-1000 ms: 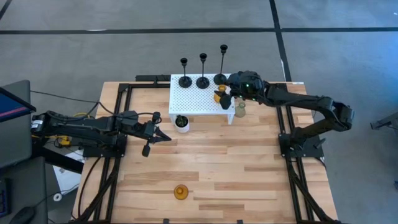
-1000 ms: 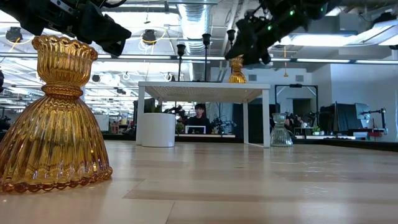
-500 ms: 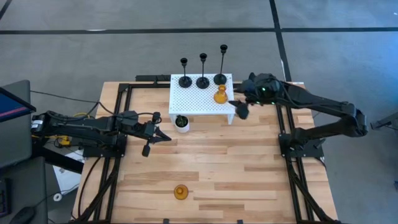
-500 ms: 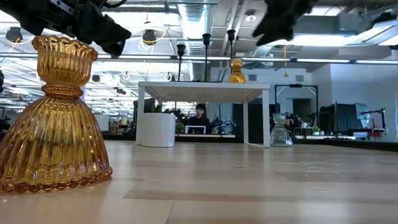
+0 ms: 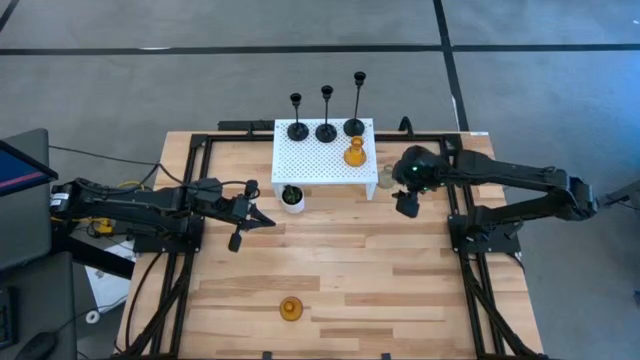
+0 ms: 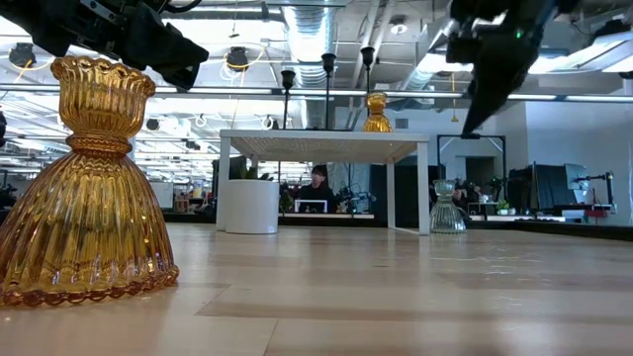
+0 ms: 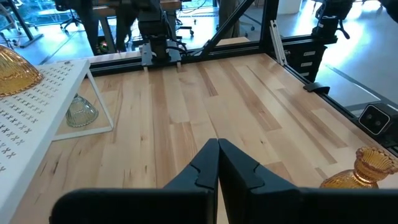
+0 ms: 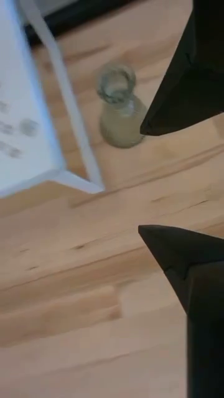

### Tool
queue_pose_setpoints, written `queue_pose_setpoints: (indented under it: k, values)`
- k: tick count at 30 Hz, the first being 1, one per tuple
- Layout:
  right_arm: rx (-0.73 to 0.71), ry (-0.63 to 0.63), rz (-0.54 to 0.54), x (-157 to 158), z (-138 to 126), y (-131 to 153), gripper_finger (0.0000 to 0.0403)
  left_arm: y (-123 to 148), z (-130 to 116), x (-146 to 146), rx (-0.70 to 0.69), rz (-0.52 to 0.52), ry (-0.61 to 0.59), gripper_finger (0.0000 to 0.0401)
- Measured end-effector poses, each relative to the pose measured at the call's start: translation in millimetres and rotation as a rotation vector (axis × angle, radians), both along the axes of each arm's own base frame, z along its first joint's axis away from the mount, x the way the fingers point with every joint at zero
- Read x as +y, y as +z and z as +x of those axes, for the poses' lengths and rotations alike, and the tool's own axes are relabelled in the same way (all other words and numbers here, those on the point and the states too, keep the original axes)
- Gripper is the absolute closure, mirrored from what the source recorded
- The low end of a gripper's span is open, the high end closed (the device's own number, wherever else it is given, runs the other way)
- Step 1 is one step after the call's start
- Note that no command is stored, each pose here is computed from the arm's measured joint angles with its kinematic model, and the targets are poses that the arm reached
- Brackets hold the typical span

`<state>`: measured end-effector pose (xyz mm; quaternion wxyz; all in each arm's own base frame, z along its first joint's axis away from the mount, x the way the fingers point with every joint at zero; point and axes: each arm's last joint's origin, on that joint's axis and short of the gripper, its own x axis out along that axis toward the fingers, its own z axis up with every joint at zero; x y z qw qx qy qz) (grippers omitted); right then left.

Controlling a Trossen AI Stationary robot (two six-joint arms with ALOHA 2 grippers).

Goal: Pick & Place candle stick holders
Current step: Put the transparent glass candle holder on the shelf aligned with the other glass candle holder

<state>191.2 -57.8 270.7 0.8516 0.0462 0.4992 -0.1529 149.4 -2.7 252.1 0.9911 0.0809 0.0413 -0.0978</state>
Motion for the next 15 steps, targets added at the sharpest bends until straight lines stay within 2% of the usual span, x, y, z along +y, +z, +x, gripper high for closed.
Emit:
queue_pose_setpoints:
  k: [4,11,15]
  values:
    - [0.077,-0.012,-0.046,-5,10,-15,0.0171,0,0,0,0.000,0.000,0.000,0.0393]
    - [0.165,0.090,-0.104,-12,32,-37,0.0187,0,0,0,0.001,0.000,0.000,0.0393]
    - [0.237,0.070,-0.155,-18,38,-48,0.0199,0,0,0,0.005,0.000,0.000,0.0393]
